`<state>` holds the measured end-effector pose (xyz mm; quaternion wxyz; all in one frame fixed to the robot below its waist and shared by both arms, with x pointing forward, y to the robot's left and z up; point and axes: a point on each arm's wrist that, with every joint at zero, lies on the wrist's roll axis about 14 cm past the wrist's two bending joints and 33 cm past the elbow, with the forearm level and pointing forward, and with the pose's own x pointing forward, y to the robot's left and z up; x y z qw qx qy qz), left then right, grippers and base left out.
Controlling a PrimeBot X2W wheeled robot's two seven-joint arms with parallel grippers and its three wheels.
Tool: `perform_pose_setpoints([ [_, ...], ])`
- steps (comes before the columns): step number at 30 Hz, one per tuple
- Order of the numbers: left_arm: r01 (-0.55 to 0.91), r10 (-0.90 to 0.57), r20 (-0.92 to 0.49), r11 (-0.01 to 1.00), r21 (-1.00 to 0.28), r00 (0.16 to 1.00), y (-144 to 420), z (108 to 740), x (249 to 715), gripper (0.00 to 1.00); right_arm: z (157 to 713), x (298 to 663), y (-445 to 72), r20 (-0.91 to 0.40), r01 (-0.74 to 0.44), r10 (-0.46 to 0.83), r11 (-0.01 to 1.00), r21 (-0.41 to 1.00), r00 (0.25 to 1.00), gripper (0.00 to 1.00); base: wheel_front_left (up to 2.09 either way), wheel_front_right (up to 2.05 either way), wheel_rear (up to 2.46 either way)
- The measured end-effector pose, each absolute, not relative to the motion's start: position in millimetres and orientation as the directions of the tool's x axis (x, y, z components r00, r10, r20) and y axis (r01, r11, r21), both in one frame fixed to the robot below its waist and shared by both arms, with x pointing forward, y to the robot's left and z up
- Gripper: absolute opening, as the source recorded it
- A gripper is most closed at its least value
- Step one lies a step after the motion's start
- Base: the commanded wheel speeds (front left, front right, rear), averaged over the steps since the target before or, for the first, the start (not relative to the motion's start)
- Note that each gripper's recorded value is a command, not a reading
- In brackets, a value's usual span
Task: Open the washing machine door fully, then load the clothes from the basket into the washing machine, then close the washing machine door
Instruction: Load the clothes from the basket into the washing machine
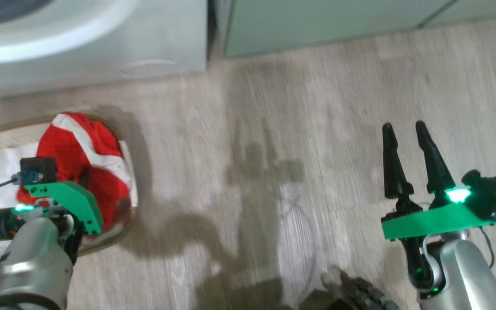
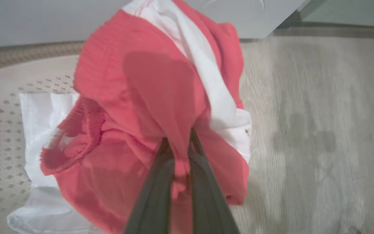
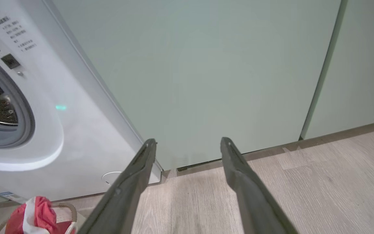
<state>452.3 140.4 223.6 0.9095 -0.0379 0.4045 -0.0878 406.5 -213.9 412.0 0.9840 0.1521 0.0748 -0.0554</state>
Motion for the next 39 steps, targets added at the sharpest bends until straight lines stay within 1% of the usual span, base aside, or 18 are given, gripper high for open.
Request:
perform_pose_setpoints([
  [5,0.105,-0.165,-0.618,0.986,-0.133,0.769,155,272,467,0.0,428,406,-201,-0.119,0.081,-0.047,0.95,0.301,0.992,1.0,0.0,0.0,0.0],
  [9,0.081,-0.137,-0.479,0.987,-0.135,0.867,167,323,485,0.0,443,409,-190,-0.074,0.038,-0.016,0.95,0.311,0.997,1.0,0.0,0.0,0.0],
  [13,0.044,-0.096,-0.369,0.988,-0.148,0.924,179,361,483,0.0,452,405,-182,-0.053,0.011,0.006,0.948,0.317,0.999,1.0,0.0,0.0,0.0],
  [18,0.003,-0.05,-0.279,0.986,-0.164,0.959,192,392,469,0.0,462,401,-174,-0.026,-0.021,0.031,0.947,0.321,0.999,1.0,0.0,0.0,0.0],
  [24,-0.011,-0.021,-0.184,0.985,-0.171,0.983,198,423,457,0.0,471,395,-169,-0.005,-0.041,0.045,0.945,0.325,0.999,1.0,0.0,0.0,0.0],
  [31,-0.03,0.004,-0.15,0.984,-0.175,0.989,203,434,442,0.0,473,389,-166,-0.002,-0.05,0.054,0.944,0.327,0.999,1.0,0.0,0.0,0.0],
  [39,-0.008,-0.014,-0.113,0.981,-0.193,0.994,195,444,435,0.0,478,388,-164,0.012,-0.058,0.058,0.943,0.327,0.998,1.0,0.0,0.0,0.0],
])
